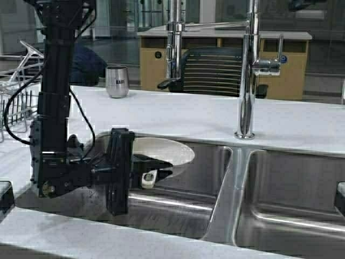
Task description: Wash the pan
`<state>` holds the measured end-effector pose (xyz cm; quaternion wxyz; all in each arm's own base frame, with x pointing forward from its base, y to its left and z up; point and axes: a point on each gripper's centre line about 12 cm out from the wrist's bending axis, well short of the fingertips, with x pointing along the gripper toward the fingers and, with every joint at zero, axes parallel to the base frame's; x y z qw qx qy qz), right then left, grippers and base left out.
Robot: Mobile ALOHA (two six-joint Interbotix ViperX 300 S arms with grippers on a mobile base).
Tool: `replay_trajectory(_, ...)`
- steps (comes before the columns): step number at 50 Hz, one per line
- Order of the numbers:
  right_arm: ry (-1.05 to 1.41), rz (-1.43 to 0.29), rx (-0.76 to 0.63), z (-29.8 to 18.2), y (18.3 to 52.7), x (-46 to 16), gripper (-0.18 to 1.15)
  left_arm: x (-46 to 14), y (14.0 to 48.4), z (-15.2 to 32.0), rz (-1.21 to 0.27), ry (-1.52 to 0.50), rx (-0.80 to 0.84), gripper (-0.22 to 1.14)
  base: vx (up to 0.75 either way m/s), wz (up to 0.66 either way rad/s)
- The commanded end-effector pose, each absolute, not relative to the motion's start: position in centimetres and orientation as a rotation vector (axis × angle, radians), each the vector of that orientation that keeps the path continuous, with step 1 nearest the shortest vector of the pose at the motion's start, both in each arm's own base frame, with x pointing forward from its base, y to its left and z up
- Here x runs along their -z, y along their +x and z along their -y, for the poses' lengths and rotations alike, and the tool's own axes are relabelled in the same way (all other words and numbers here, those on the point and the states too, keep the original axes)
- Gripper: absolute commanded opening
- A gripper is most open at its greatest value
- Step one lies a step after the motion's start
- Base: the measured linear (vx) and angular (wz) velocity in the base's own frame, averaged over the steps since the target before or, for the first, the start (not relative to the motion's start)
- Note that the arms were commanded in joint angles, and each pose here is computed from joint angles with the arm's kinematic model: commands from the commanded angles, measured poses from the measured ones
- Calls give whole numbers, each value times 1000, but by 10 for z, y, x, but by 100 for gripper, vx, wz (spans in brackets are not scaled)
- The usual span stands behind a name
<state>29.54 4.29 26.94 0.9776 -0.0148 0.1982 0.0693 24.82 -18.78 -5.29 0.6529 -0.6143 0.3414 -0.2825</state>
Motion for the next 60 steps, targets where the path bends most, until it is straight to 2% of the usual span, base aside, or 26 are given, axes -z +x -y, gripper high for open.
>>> replay_trajectory(1,-23,-309,-143,-42,288,-289,6,35,258,181,-697,-1314,628,3,0,0)
replay_trajectory(9,-20,-314,-144,-42,288,-286,6,19,260,182,-818,-1114,544,3,0,0)
replay_trajectory(22,-6,-310,-142,-42,288,-287,7,-27,283,166,-1000,-568,284,3,0,0)
replay_trajectory(28,2,-302,-141,-42,288,-288,6,-58,298,154,-1048,-235,191,3,0,0)
replay_trajectory(32,8,-302,-146,-44,288,-288,6,-82,306,151,-1066,8,174,3,0,1)
replay_trajectory(36,10,-301,-152,-46,288,-288,6,-104,310,159,-1034,179,230,3,0,0)
replay_trajectory(46,9,-297,-160,-48,288,-290,6,-130,308,161,-1026,242,217,3,0,0)
replay_trajectory(56,16,-300,-159,-48,287,-289,6,-93,298,156,-1122,296,215,3,0,0)
replay_trajectory(60,16,-300,-160,-48,287,-289,6,-96,298,157,-1102,314,239,3,0,0)
